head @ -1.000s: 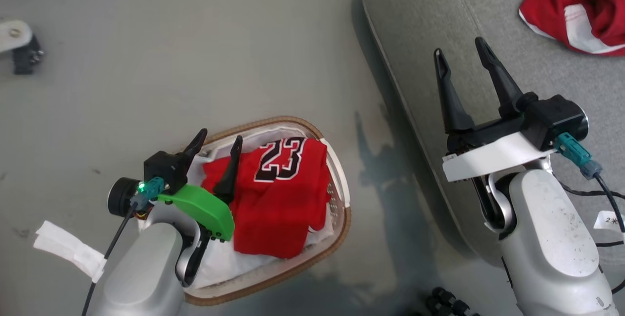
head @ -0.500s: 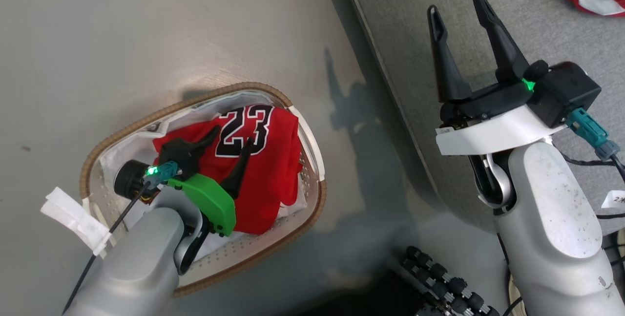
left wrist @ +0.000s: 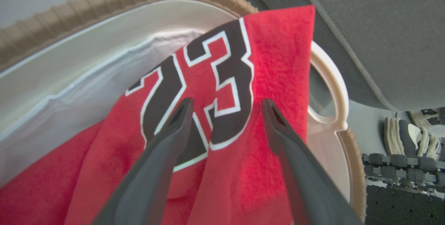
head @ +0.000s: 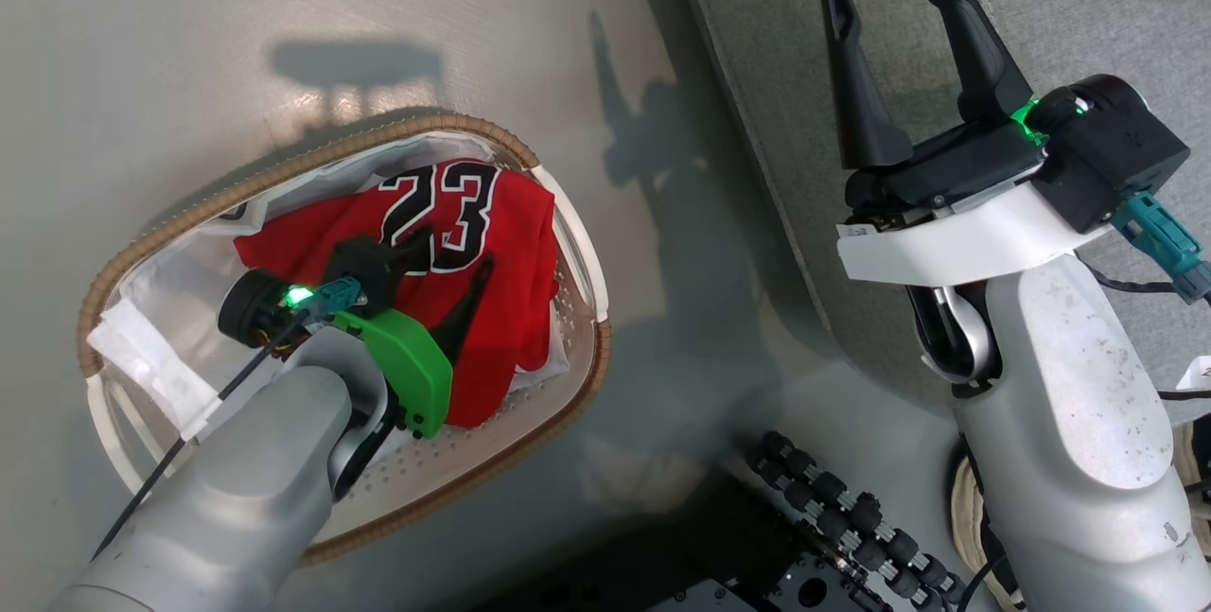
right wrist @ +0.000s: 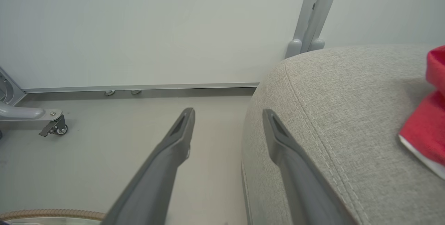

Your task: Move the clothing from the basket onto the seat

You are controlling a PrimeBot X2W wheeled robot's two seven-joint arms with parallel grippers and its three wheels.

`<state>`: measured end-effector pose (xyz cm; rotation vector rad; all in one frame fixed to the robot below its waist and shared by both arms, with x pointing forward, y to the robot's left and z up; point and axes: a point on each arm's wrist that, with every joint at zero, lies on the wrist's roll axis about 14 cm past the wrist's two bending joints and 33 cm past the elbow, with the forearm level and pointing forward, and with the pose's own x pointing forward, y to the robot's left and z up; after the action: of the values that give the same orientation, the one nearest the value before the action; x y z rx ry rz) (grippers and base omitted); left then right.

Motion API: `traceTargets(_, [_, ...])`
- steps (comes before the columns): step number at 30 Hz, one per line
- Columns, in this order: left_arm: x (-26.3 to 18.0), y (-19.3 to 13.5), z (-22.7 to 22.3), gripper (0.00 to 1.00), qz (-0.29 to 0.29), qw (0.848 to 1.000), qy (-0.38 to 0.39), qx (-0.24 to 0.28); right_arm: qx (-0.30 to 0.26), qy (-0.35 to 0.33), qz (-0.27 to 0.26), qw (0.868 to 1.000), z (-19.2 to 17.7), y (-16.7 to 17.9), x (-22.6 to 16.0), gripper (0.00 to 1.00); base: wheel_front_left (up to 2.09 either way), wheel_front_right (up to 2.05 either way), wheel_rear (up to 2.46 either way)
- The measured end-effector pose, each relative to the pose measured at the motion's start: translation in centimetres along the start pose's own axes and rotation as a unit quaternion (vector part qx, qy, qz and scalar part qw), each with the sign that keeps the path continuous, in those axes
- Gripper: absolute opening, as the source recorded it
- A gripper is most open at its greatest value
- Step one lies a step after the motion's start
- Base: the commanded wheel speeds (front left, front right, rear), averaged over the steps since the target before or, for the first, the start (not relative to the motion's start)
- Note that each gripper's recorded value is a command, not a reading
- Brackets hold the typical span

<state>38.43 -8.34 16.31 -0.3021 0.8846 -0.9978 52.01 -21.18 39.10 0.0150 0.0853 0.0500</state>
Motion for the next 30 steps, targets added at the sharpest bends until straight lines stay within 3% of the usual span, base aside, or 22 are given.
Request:
traceTargets(9, [0.0, -0.3, -2.2, 1.00, -0.013, 0.999, 0.044, 0.009, -0.002, 0.003, 0.004, 1.000, -0.5, 0.2, 0.2, 1.00, 0.00, 0.00, 0.00])
traceTargets(10, [0.0, -0.5, -2.3, 0.68, -0.015, 0.999, 0.047, 0.010, -0.002, 0.003, 0.004, 1.000, -0.5, 0.2, 0.2, 1.00, 0.00, 0.00, 0.00])
traceTargets(11, [0.0, -0.6, -2.4, 0.26, -0.017, 0.999, 0.049, 0.011, -0.002, 0.003, 0.004, 1.000, -0.5, 0.2, 0.2, 1.00, 0.00, 0.00, 0.00])
traceTargets(12, [0.0, -0.9, -2.4, 0.00, -0.021, 0.998, 0.051, 0.013, -0.002, 0.003, 0.004, 1.000, -0.4, 0.3, 0.2, 1.00, 0.00, 0.00, 0.00])
traceTargets(22, [-0.2, -2.1, -0.2, 0.00, -0.027, 0.999, 0.029, 0.005, -0.002, -0.008, -0.005, 1.000, 1.0, -0.3, -0.1, 1.00, 0.00, 0.00, 0.00])
traceTargets(30, [-3.0, -3.2, 2.6, 0.00, 0.006, 1.000, -0.017, -0.014, 0.004, -0.015, -0.012, 1.000, 2.8, -0.2, -1.8, 1.00, 0.00, 0.00, 0.00])
